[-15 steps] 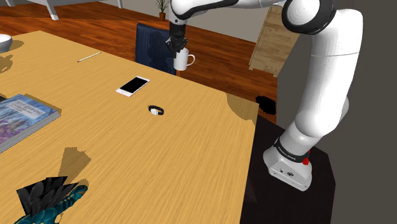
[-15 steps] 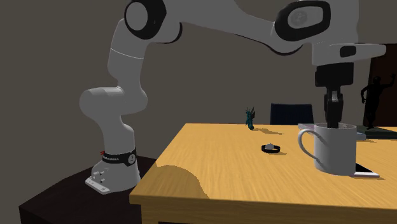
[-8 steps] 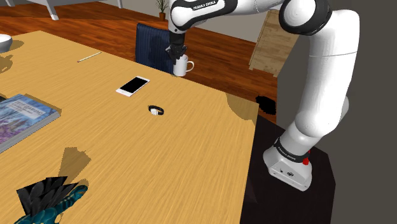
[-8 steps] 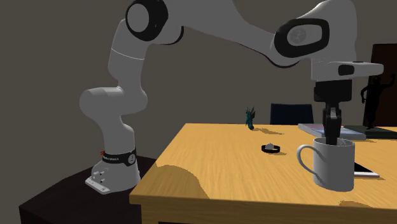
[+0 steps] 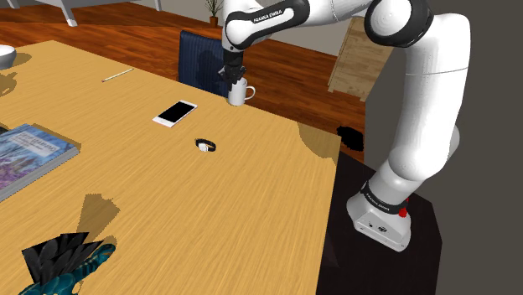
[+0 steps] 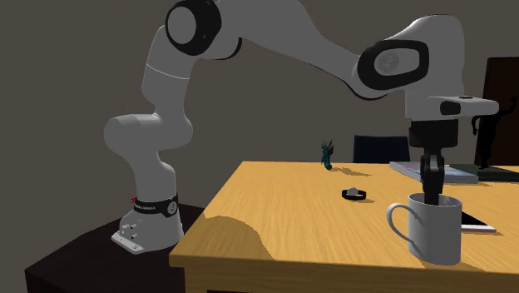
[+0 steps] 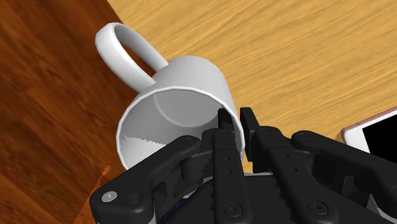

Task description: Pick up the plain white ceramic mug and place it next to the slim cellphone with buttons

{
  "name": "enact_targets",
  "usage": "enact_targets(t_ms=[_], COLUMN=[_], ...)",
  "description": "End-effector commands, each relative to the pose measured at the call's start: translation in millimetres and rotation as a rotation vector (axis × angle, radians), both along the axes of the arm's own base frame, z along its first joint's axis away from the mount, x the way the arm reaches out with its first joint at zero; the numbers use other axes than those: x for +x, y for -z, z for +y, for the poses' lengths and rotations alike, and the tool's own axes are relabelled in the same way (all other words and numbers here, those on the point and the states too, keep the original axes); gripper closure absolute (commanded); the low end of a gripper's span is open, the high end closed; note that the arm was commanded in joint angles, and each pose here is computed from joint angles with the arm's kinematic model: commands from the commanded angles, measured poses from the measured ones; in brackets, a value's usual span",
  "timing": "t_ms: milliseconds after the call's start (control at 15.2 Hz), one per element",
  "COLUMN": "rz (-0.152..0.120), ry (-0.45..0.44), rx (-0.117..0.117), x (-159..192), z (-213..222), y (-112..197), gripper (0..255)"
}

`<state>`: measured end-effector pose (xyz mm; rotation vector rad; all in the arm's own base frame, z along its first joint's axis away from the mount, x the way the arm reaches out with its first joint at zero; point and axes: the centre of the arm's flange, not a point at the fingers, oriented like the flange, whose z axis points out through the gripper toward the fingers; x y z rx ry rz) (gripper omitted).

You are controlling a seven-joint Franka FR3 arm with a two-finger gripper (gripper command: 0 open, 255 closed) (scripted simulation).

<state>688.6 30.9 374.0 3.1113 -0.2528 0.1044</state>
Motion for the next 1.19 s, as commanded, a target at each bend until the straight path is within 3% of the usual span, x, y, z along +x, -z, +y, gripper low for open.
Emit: enact_targets(t_ms=[0, 198, 264, 594, 858, 1122], rz=[0.0, 0.0, 0.0, 0.0, 0.0, 0.0], ry=[0.0, 0.0, 0.0, 0.0, 0.0, 0.0], rx=[0.0, 0.0, 0.0, 0.0, 0.0, 0.0], x=[0.0, 0.0, 0.0, 0.0, -3.2, -3.2], z=[-0.2, -0.2, -0.2, -0.2, 1.0, 1.0], y=[0.4, 0.4, 0.4, 0.4, -49.5, -49.5], gripper=[255, 255, 0, 0, 0, 0])
